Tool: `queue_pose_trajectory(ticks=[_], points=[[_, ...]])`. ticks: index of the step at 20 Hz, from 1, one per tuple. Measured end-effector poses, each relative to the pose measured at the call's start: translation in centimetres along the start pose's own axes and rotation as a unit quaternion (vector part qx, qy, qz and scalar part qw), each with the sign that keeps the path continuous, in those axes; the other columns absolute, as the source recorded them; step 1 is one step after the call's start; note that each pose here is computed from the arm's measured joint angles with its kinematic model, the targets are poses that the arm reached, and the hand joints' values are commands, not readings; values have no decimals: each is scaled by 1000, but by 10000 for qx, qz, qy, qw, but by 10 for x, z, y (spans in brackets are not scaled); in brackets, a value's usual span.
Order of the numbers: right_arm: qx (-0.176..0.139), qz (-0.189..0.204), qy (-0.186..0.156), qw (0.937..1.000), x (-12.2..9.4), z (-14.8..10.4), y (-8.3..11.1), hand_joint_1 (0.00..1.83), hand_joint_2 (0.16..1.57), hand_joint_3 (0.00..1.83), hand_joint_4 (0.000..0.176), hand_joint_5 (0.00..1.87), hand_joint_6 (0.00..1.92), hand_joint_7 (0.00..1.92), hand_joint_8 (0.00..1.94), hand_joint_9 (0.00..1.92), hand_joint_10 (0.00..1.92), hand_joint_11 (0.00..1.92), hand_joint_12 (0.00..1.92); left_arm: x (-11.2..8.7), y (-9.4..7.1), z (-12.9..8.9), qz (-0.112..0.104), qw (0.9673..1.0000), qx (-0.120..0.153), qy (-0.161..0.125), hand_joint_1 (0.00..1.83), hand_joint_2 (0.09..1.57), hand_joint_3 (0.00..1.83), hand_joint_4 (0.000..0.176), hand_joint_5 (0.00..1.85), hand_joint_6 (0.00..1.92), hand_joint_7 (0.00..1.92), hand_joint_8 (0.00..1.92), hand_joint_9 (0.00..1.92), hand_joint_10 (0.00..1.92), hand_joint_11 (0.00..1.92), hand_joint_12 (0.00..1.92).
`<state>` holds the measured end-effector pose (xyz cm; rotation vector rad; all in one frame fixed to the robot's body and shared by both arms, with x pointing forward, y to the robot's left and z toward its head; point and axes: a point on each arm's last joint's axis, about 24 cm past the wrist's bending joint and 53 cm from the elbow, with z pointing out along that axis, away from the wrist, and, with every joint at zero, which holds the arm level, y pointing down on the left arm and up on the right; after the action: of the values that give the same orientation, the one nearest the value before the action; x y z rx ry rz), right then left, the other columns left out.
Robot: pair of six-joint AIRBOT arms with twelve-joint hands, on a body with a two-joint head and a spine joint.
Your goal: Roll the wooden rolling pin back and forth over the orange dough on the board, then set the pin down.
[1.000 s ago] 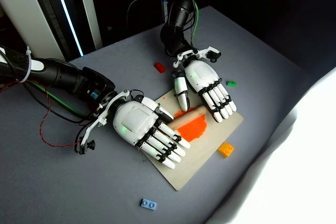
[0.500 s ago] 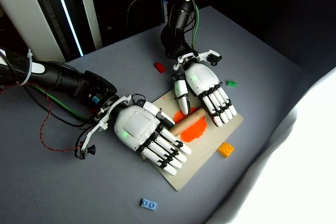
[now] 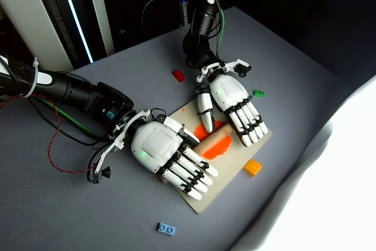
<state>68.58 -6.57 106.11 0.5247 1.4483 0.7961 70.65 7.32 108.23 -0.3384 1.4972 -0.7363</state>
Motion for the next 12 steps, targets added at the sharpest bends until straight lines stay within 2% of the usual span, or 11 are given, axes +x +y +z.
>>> queue_pose_trajectory(ticks=[2,3,6,7,8,12], points=[[-5,-6,-1,10000,-1,3,-1,0,1452,0,0,187,2,176,1,118,1,0,233,0,0,5,-63,10000,-6,16,0,1422,10,0,63,17,41,6,0,0,0,0],[11,2,-32,10000,-4,5,-4,0,1448,0,0,187,2,181,3,128,5,0,236,1,-2,12,-165,9998,8,71,0,1415,6,0,85,24,56,12,0,0,0,0],[16,35,-35,10000,-5,8,-4,0,1441,0,0,180,0,177,0,118,0,0,188,1,-2,15,-193,9998,14,81,0,1424,10,0,89,23,66,13,1,0,0,0],[9,35,-39,10000,-6,9,-4,0,1436,0,0,193,3,191,3,130,3,0,246,1,-2,16,-229,9997,-8,85,0,1422,8,0,104,26,75,14,2,1,0,0],[17,54,-36,10000,-6,9,-4,0,1436,0,0,177,3,163,4,100,5,0,172,1,-2,17,-221,9997,-13,80,0,1423,8,0,99,22,80,14,13,5,0,0],[13,44,-54,10000,-8,13,-5,0,1438,0,0,191,1,178,4,108,5,0,254,1,0,21,-234,9997,-34,67,0,1427,6,0,147,15,139,5,67,11,34,33]])
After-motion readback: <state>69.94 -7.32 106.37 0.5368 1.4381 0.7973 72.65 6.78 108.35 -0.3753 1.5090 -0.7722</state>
